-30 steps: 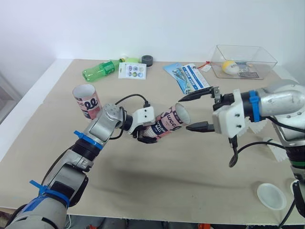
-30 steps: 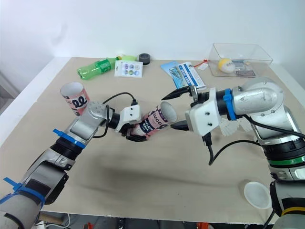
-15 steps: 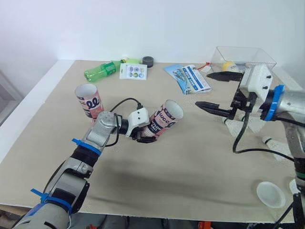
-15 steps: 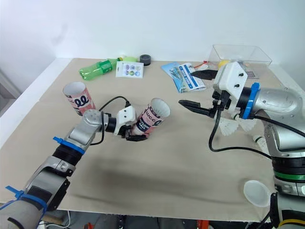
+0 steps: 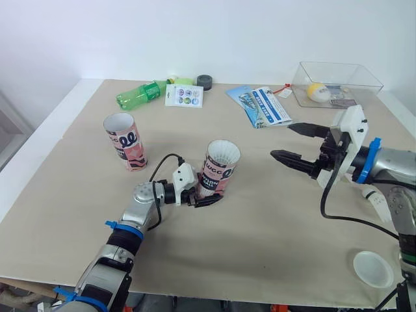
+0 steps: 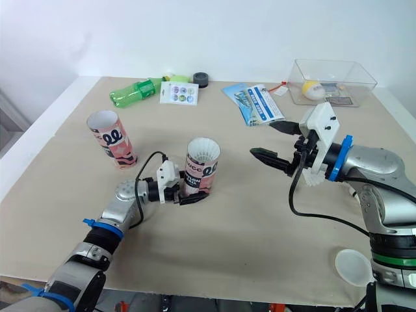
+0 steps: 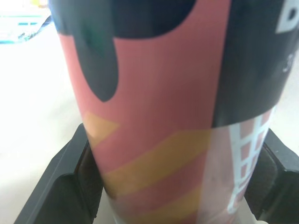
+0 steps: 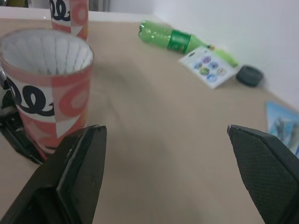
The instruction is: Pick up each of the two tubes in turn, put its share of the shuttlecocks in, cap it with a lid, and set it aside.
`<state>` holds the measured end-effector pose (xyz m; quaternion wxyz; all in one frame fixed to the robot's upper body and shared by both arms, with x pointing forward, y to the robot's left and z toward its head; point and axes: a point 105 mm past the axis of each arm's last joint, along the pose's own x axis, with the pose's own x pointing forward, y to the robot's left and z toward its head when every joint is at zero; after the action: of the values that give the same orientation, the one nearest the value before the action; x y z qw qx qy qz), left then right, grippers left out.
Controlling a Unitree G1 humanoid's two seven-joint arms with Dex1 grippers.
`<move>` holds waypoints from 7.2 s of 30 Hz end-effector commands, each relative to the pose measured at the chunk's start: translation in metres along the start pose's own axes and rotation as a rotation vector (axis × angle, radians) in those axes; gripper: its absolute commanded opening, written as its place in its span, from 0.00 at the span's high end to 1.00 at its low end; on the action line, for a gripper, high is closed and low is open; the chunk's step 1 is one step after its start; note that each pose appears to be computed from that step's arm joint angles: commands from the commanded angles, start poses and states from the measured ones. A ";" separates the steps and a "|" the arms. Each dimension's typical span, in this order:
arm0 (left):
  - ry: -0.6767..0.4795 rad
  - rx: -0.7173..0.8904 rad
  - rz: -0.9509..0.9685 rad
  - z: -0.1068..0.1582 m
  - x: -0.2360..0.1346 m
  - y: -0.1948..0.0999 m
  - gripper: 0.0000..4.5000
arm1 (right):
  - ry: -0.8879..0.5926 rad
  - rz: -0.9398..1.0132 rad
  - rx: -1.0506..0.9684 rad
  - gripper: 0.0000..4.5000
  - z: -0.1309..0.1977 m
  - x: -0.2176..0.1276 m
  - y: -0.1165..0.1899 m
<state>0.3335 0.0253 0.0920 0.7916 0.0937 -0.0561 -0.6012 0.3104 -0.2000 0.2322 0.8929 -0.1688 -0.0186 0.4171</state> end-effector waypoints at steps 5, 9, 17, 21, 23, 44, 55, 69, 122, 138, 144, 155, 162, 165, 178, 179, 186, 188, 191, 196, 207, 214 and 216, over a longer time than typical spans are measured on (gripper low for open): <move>-0.057 0.055 -0.090 0.007 0.018 -0.026 0.22 | 0.100 0.054 0.164 0.01 -0.023 -0.040 0.015; -0.050 0.081 -0.146 0.009 0.022 -0.035 0.22 | 0.299 0.037 0.237 0.01 -0.053 -0.080 0.019; -0.053 0.074 -0.155 0.012 0.026 -0.037 0.22 | 0.595 0.010 0.238 0.01 -0.076 -0.132 0.016; -0.061 0.061 -0.156 0.014 0.029 -0.041 0.22 | 0.790 0.027 0.178 0.01 -0.096 -0.165 0.011; -0.070 0.051 -0.166 0.015 0.030 -0.045 0.22 | 0.841 0.044 0.161 0.01 -0.101 -0.174 0.009; -0.065 -0.033 -0.160 0.009 0.034 -0.058 0.22 | 0.954 0.233 0.093 0.01 -0.128 -0.180 0.012; -0.055 -0.038 -0.142 0.006 0.032 -0.058 0.22 | 0.974 0.304 0.058 0.36 -0.140 -0.170 0.013; -0.045 -0.030 -0.128 0.000 0.031 -0.055 0.22 | 0.952 0.369 0.001 0.99 -0.137 -0.158 0.015; 0.020 -0.052 -0.108 -0.023 0.025 -0.040 0.22 | 0.218 0.953 -0.961 0.99 0.077 0.065 0.057; 0.025 -0.056 -0.099 -0.024 0.023 -0.039 0.22 | 0.176 0.935 -1.026 0.99 0.083 0.075 0.054; 0.031 -0.060 -0.103 -0.025 0.022 -0.039 0.22 | 0.205 0.915 -1.040 0.99 0.087 0.071 0.049; 0.024 -0.067 -0.094 -0.023 0.024 -0.035 0.22 | 0.220 0.958 -1.020 0.99 0.074 0.072 0.057; 0.022 -0.078 -0.078 -0.023 0.023 -0.034 0.22 | 0.227 0.966 -1.019 0.99 0.070 0.075 0.056; 0.022 -0.084 -0.071 -0.023 0.022 -0.033 0.22 | 0.234 0.965 -0.977 0.81 0.070 0.074 0.056; 0.015 -0.086 -0.062 -0.021 0.020 -0.031 0.22 | -0.017 0.730 -0.458 0.29 0.116 0.047 0.022; 0.015 -0.086 -0.062 -0.022 0.020 -0.031 0.22 | -0.051 0.696 -0.379 0.29 0.118 0.045 0.018; 0.019 -0.091 -0.062 -0.024 0.017 -0.033 0.22 | -0.177 0.563 0.014 0.29 0.083 0.037 0.018; 0.018 -0.093 -0.061 -0.023 0.017 -0.033 0.22 | -0.196 0.532 0.059 0.40 0.072 0.040 0.026; 0.020 -0.093 -0.066 -0.023 0.017 -0.034 0.22 | -0.179 0.525 0.057 0.68 0.061 0.042 0.037; 0.025 -0.094 -0.070 -0.023 0.017 -0.035 0.22 | -0.138 0.582 0.023 1.00 0.062 0.040 0.052; 0.020 -0.094 -0.069 -0.022 0.019 -0.036 0.22 | 0.040 0.644 -0.075 1.00 0.039 0.054 0.061; 0.020 -0.092 -0.065 -0.022 0.020 -0.036 0.22 | 0.122 0.669 -0.163 1.00 0.038 0.068 0.064; 0.020 -0.092 -0.064 -0.022 0.020 -0.036 0.22 | 0.142 0.676 -0.187 1.00 0.037 0.071 0.065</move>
<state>0.3126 -0.0080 0.0837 0.7699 0.0690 -0.0575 -0.6318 0.3012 -0.1002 0.2407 0.6895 -0.2615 0.0574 0.6730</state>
